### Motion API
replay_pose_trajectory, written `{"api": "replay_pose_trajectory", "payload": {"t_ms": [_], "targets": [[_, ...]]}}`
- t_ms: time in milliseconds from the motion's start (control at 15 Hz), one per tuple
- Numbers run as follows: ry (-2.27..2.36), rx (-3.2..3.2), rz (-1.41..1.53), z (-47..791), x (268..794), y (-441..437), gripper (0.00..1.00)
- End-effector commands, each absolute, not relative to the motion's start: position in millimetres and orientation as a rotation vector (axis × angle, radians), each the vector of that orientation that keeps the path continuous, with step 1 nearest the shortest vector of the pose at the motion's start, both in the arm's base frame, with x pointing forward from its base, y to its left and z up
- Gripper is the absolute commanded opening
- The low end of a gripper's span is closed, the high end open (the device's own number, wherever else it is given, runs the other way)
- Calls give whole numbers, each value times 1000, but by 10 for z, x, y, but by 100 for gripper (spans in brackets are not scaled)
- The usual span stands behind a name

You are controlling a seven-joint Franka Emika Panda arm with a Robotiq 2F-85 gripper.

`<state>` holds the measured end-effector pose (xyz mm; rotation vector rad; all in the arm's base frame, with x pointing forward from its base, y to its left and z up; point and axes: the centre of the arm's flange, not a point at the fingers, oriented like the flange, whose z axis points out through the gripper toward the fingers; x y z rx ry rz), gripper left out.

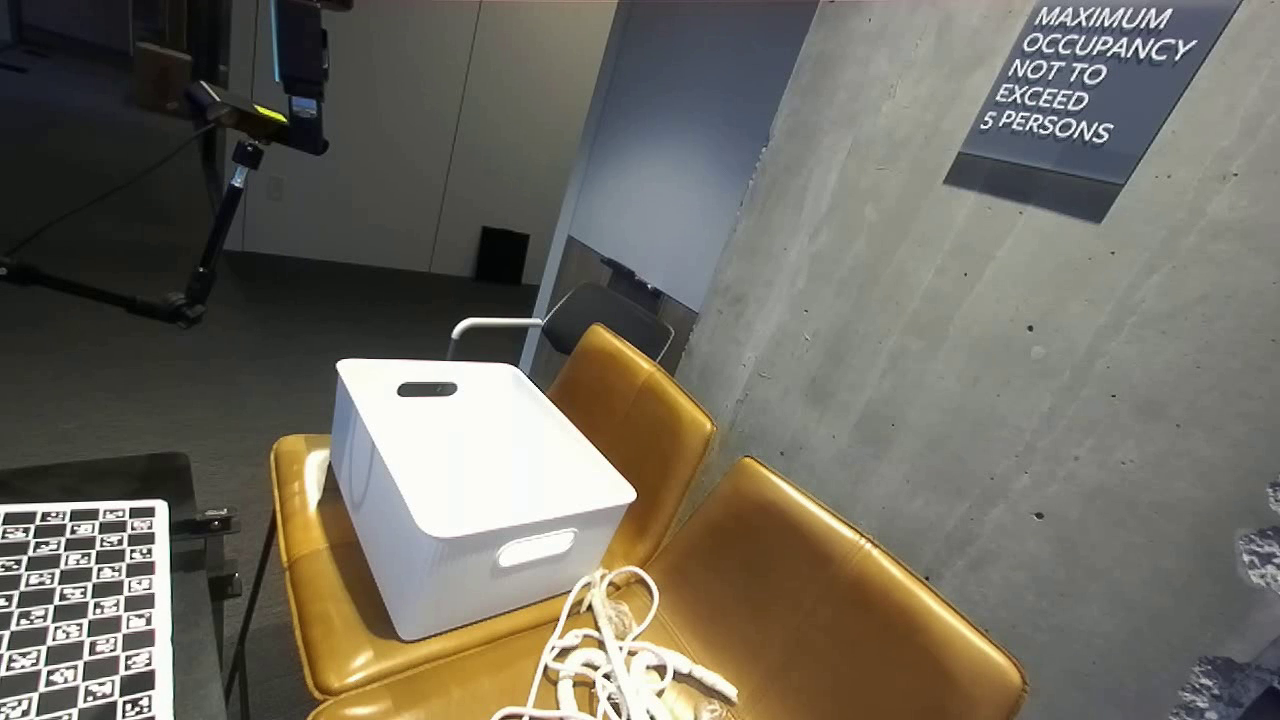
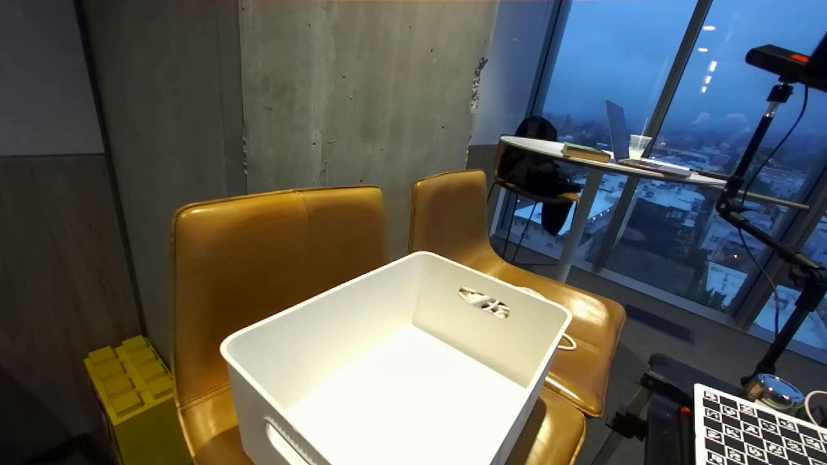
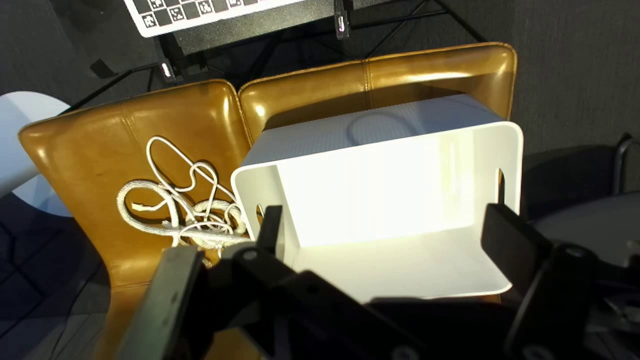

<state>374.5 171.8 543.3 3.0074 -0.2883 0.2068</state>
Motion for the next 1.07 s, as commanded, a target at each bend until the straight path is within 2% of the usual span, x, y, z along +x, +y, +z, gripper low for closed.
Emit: {"api": "replay_pose_trajectory", "payload": {"t_ms": [0,400,1000], "targets": [[-288,3007,207,5433,3745,1718,100],[-242,2997,205,5356,3889,1623,100],[-71,2988,156,5002,4720,-187,100]]}}
